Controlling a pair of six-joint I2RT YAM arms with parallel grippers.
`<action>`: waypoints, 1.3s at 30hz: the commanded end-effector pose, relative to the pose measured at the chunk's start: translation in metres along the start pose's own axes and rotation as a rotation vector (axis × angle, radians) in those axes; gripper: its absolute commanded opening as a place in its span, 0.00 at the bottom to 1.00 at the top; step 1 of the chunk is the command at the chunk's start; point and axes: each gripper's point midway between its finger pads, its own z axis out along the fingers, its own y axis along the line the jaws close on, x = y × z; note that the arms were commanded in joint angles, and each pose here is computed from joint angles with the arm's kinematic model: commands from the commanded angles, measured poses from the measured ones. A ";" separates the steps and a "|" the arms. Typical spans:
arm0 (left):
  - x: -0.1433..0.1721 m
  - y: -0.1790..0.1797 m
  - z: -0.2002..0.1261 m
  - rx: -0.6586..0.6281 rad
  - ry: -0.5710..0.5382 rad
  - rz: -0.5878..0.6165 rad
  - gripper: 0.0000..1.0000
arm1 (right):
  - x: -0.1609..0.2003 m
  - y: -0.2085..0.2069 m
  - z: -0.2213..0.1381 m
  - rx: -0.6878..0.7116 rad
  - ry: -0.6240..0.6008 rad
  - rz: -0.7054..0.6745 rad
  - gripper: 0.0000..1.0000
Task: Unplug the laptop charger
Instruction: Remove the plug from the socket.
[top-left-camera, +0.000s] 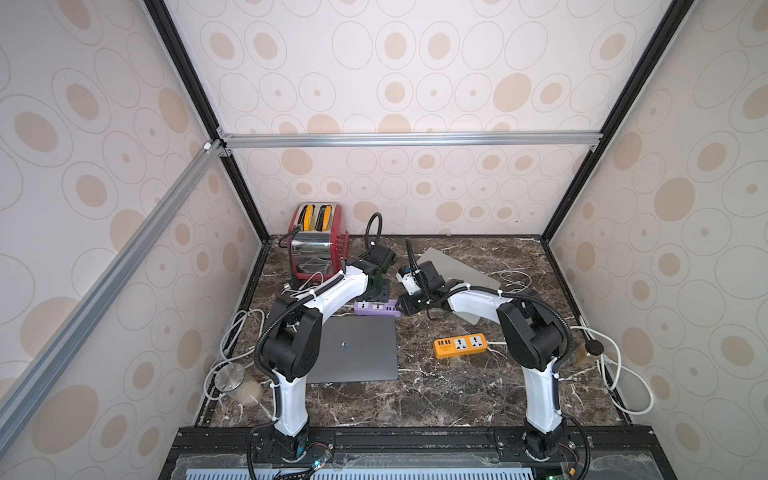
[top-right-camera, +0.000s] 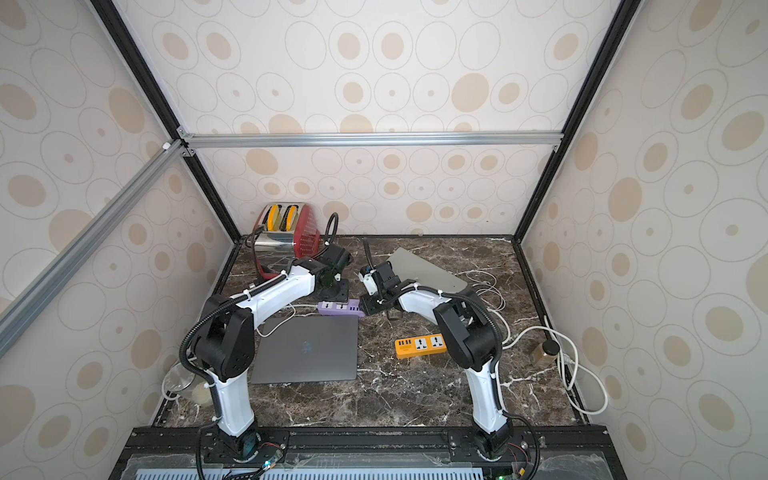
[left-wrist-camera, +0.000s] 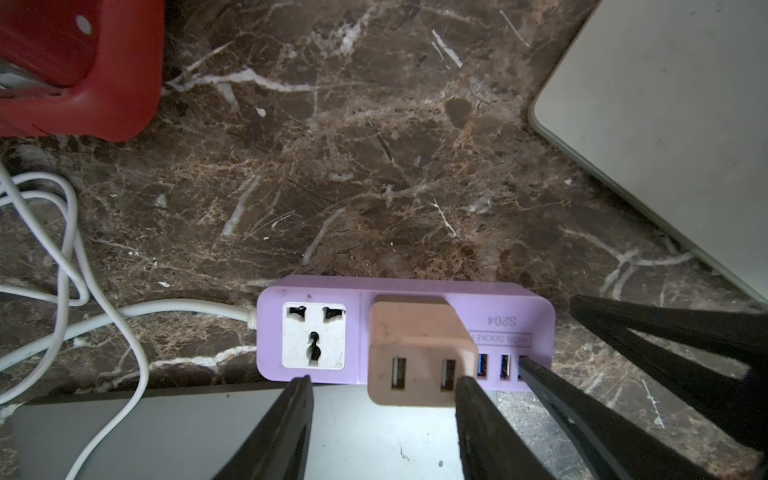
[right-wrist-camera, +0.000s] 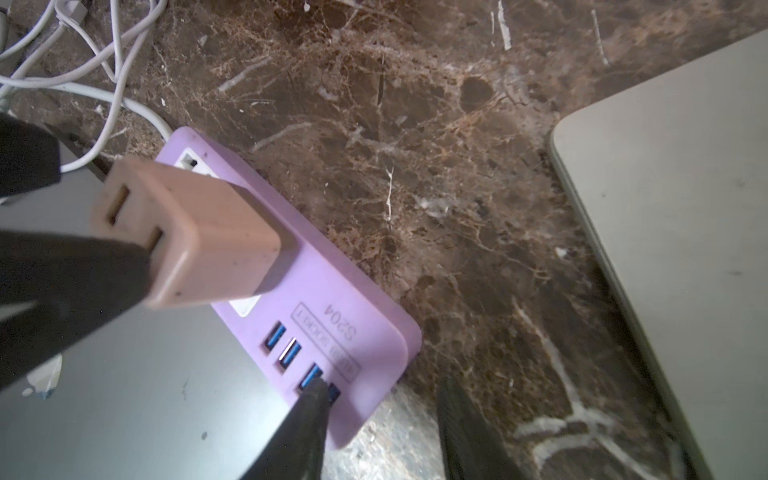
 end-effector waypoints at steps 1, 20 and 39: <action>0.003 0.000 0.004 -0.022 0.016 -0.010 0.57 | -0.004 0.002 0.006 -0.007 -0.003 0.022 0.44; 0.001 -0.010 0.000 -0.018 0.009 0.024 0.61 | 0.008 -0.004 0.015 0.013 0.033 0.039 0.41; 0.020 -0.007 0.036 -0.056 0.073 0.023 0.53 | 0.013 -0.005 0.014 0.013 0.051 0.033 0.39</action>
